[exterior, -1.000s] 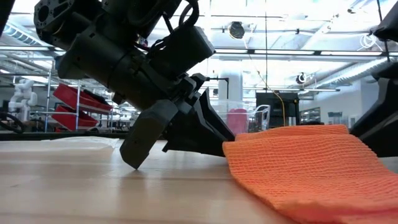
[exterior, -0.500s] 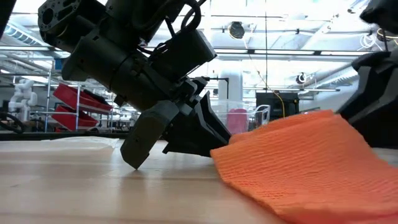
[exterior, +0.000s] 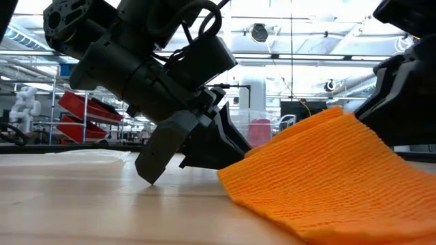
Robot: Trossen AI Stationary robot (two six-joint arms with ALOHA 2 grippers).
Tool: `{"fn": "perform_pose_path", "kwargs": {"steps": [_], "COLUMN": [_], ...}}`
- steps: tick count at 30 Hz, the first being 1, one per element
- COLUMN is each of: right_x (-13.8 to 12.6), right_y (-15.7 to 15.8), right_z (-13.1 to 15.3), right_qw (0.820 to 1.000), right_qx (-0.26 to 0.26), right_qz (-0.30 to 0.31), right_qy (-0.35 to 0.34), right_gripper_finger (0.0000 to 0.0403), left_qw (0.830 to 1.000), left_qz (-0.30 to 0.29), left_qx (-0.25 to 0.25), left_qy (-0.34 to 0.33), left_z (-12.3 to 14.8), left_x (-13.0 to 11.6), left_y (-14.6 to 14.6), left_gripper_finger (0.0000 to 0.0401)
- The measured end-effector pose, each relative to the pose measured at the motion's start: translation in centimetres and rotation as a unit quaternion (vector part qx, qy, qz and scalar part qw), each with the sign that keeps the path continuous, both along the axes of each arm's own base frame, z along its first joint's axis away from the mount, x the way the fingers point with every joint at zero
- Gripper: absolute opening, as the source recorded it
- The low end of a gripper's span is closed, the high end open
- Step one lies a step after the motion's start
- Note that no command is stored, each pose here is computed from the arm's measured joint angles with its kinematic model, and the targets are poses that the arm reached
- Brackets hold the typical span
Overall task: Roll bandage
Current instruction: Roll the orange bandage
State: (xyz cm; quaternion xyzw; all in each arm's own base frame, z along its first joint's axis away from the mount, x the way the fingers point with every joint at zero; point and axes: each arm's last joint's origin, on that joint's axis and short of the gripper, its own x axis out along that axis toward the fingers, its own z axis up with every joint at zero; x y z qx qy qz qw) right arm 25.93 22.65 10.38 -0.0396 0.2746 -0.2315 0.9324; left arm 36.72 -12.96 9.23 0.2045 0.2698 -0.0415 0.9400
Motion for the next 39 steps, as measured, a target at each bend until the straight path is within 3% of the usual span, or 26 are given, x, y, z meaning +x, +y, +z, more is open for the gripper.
{"fn": "perform_pose_path", "kwargs": {"steps": [3,5,12,16,19,23,28,31,34,36,39], "right_x": [0.2,0.2,0.1,0.0,-0.1,-0.3,-1.3,-2.0,-2.4,-2.3,-1.4], "right_y": [0.0,-0.1,-0.2,-0.7,-1.3,-2.4,-3.5,-3.9,-4.2,-4.4,-4.7], "right_z": [0.2,0.4,2.3,4.5,6.4,9.9,13.9,15.4,16.6,17.0,17.5], "right_qw": [0.999,0.997,0.975,0.939,0.922,0.919,0.925,0.925,0.932,0.938,0.942], "right_qx": [-0.026,-0.068,-0.218,-0.338,-0.384,-0.391,-0.377,-0.378,-0.363,-0.343,-0.322], "right_qz": [-0.004,-0.004,-0.017,-0.046,-0.044,-0.049,-0.053,-0.039,0.001,0.042,0.091], "right_qy": [-0.020,-0.026,-0.051,-0.048,-0.013,-0.002,-0.011,-0.004,0.001,0.005,0.001], "right_gripper_finger": [0.0034,0.0013,0.0005,0.0004,0.0004,0.0003,0.0003,0.0005,0.0008,0.0008,0.0007], "left_qw": [1.000,1.000,0.997,0.994,0.986,0.984,0.990,0.989,0.975,0.969,0.973], "left_qz": [0.005,0.008,0.062,0.046,0.061,0.067,0.018,-0.086,-0.169,-0.185,-0.162], "left_qx": [0.002,0.009,0.053,0.095,0.151,0.147,0.078,0.019,-0.043,-0.068,-0.084], "left_qy": [-0.002,0.001,-0.016,-0.017,-0.031,-0.074,-0.117,-0.119,-0.137,-0.148,-0.141], "left_z": [0.1,0.6,5.7,8.9,12.1,16.4,19.6,20.0,20.0,19.4,17.8], "left_x": [0.0,-0.3,-1.7,-3.2,-4.5,-6.4,-8.4,-8.8,-8.7,-8.5,-8.1], "left_y": [0.0,-0.2,0.1,0.6,1.3,2.2,3.5,4.1,4.7,5.3,6.6], "left_gripper_finger": [0.0134,0.0134,0.0134,0.0134,0.0134,0.0134,0.0134,0.0134,0.0134,0.0134,0.0134]}}
